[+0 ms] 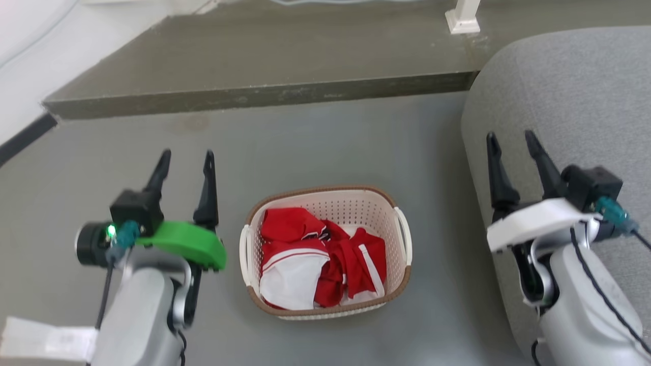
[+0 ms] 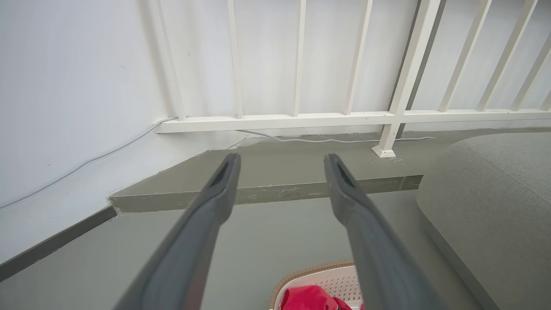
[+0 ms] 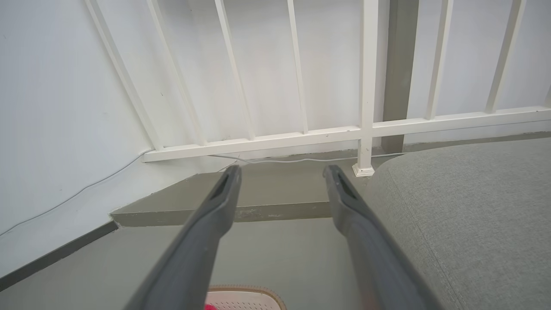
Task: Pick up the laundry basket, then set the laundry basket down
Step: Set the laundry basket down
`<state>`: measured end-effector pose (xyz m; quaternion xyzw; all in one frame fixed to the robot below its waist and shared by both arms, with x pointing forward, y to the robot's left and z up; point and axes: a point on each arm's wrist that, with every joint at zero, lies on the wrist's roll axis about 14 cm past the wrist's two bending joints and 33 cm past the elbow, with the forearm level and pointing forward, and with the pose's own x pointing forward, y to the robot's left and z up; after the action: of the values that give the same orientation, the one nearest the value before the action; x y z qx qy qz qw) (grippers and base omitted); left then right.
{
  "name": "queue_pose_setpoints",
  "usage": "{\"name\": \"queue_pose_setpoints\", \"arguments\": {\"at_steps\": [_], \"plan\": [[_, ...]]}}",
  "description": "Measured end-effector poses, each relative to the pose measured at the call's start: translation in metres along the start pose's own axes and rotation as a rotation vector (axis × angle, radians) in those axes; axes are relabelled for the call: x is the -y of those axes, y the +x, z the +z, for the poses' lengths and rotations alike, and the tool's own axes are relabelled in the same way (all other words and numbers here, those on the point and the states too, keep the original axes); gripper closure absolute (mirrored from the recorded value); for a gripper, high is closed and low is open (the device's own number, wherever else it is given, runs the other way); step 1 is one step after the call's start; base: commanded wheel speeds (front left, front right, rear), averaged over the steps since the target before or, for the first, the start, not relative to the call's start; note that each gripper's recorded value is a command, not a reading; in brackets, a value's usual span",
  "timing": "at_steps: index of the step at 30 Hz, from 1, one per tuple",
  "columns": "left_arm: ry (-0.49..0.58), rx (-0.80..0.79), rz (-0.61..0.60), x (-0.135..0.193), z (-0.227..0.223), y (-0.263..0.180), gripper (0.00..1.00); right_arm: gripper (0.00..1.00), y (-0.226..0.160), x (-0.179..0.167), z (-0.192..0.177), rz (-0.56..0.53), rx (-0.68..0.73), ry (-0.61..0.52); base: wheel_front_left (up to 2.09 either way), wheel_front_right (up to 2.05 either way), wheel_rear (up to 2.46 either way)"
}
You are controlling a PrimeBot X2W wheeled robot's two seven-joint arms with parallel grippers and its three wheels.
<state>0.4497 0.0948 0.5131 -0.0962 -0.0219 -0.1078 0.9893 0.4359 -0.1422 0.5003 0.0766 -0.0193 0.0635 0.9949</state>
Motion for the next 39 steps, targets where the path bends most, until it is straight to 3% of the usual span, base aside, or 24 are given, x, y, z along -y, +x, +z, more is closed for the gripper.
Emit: {"name": "queue_pose_setpoints", "arguments": {"at_steps": [18,39], "plan": [[-0.023,-0.059,0.021,0.008,-0.021,-0.062,0.00,0.00,-0.057,0.001,-0.021,-0.043,-0.065,0.015,0.00,0.00,0.00],[-0.020,-0.044,0.040,0.009,-0.018,-0.086,0.00,0.00,-0.075,-0.004,-0.030,-0.039,-0.093,0.013,0.00,0.00,0.00]]}}
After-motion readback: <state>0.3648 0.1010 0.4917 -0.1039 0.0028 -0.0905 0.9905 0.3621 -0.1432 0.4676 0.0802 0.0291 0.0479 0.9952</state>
